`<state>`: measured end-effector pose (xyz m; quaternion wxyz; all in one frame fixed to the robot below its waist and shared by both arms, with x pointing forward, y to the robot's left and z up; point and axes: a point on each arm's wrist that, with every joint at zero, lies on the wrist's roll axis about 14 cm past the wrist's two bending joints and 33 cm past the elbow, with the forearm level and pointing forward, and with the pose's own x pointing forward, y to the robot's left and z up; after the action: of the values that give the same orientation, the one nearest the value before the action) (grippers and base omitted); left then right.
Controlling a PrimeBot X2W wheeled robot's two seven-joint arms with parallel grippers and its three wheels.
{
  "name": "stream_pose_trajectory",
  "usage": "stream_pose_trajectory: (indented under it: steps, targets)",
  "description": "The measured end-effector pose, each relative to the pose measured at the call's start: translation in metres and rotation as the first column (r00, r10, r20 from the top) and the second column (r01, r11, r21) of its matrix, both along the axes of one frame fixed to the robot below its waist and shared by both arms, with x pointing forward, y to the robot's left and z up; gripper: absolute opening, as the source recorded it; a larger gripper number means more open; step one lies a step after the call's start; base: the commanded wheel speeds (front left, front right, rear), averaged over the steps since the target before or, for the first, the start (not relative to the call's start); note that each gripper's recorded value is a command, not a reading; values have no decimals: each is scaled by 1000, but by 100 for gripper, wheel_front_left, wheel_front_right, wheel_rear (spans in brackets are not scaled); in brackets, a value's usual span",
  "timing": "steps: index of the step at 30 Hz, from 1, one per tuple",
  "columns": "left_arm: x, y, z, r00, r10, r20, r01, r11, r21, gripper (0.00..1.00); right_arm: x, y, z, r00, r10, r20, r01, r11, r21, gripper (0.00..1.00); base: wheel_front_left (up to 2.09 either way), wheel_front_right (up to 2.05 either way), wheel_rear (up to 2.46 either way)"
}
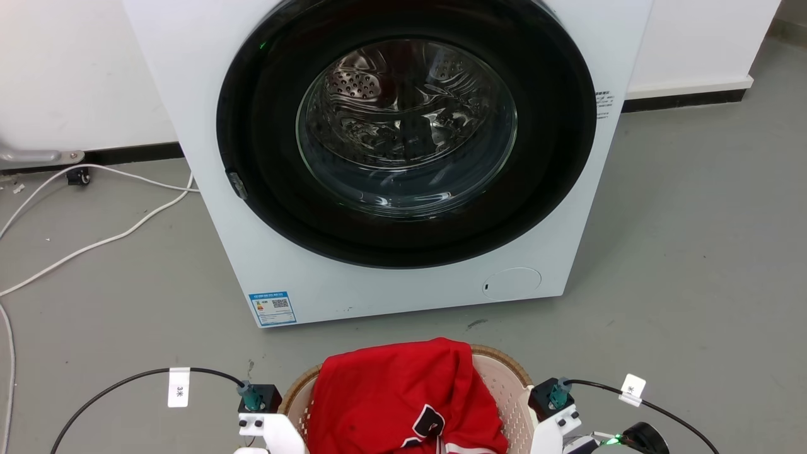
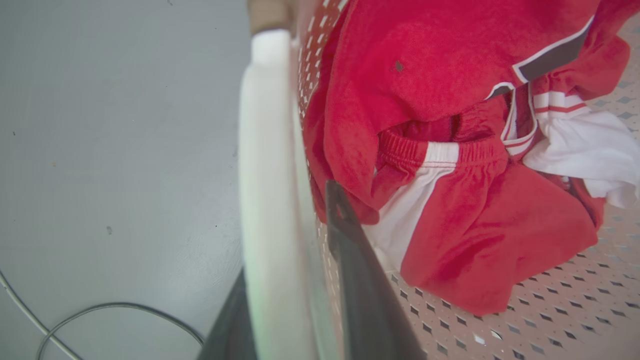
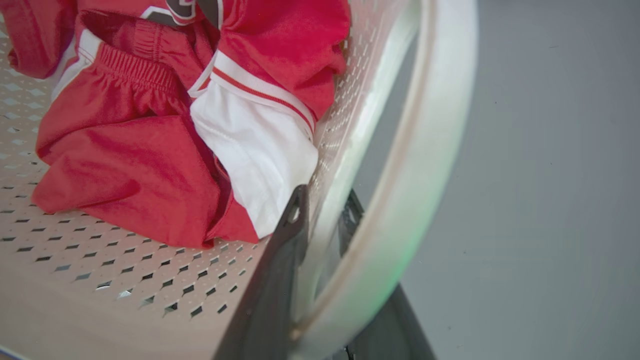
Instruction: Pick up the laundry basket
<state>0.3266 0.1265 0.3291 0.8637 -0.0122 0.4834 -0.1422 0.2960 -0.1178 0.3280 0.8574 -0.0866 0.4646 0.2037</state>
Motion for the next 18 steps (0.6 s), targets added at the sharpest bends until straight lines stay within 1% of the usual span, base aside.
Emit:
stream_pose_trajectory:
  steps: [18]
  targets:
    - [-4, 0, -4, 1000, 1, -19, -1, 1000, -5, 0, -1, -1, -3, 1000, -2, -12, 2, 1000, 0, 0, 0, 0, 0]
